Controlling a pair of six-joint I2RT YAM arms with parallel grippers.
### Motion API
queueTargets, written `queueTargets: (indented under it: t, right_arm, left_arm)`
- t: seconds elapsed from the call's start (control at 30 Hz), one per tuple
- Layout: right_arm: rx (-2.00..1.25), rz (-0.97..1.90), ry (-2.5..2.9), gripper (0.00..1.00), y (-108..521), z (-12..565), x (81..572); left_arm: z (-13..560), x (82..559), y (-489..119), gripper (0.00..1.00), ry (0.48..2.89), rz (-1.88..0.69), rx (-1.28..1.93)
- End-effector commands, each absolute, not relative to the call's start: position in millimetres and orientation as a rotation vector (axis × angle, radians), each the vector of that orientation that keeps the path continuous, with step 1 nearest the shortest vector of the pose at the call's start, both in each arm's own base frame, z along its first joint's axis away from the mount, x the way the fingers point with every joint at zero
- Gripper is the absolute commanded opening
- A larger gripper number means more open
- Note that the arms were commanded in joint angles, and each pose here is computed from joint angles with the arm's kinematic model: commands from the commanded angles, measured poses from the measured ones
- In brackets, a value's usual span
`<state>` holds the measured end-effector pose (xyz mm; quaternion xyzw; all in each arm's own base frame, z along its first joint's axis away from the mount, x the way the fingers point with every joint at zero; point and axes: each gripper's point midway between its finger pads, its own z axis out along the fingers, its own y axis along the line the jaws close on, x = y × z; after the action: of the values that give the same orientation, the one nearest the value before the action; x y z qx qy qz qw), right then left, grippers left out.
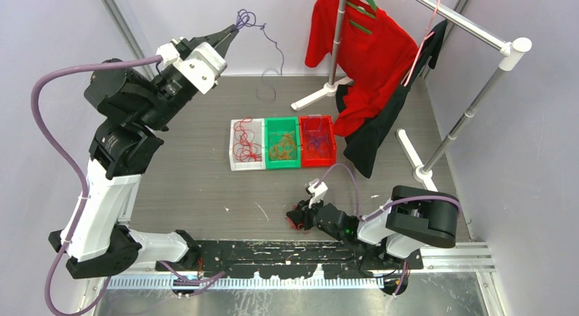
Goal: Untangle the cables
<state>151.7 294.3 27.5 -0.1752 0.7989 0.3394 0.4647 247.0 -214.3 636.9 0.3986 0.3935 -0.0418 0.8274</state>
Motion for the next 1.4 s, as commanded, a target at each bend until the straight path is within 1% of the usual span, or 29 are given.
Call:
queueTargets:
  t: [0.0,0.17,0.43,0.53,0.63,0.77,0.9,1.0,1.17,1.37]
  right_arm:
    - [-0.375,0.909,1.882,0.45,307,54,156]
    - [-0.338,1.001,1.818,0.49,316,91,154]
    - [-0.344,1.145,1.687,0.58,332,188,148]
    - [-0.312,1.064,1.674,0.6,318,216,158]
    - [-0.257,0.937,1.674,0.6,291,229,171]
    - [-0.097,0.695,1.693,0.57,235,221,192]
    - [0.114,0.473,1.734,0.51,177,188,203]
    - [0.218,0.379,1.753,0.51,147,168,202]
    - [0.273,0.333,1.747,0.51,126,155,200]
    - [0.305,0.323,1.732,0.51,119,151,200]
  left_arm:
    - [646,235,-211,0.0,0.791,-0.121,0.827]
    - [610,243,-222,0.0,0.866,-0.149,0.877]
    - [526,257,-246,0.0,1.035,-0.238,0.978]
    - [495,266,-251,0.0,1.094,-0.234,1.013]
    - [469,276,-258,0.0,1.155,-0.231,1.038]
    - [434,300,-273,0.0,1.242,-0.222,1.041]
    - [400,327,-299,0.0,1.316,-0.233,1.069]
    - [383,345,-316,0.0,1.353,-0.237,1.084]
    - [356,367,-341,0.0,1.386,-0.244,1.134]
    - [317,396,-361,0.0,1.402,-0.183,1.197]
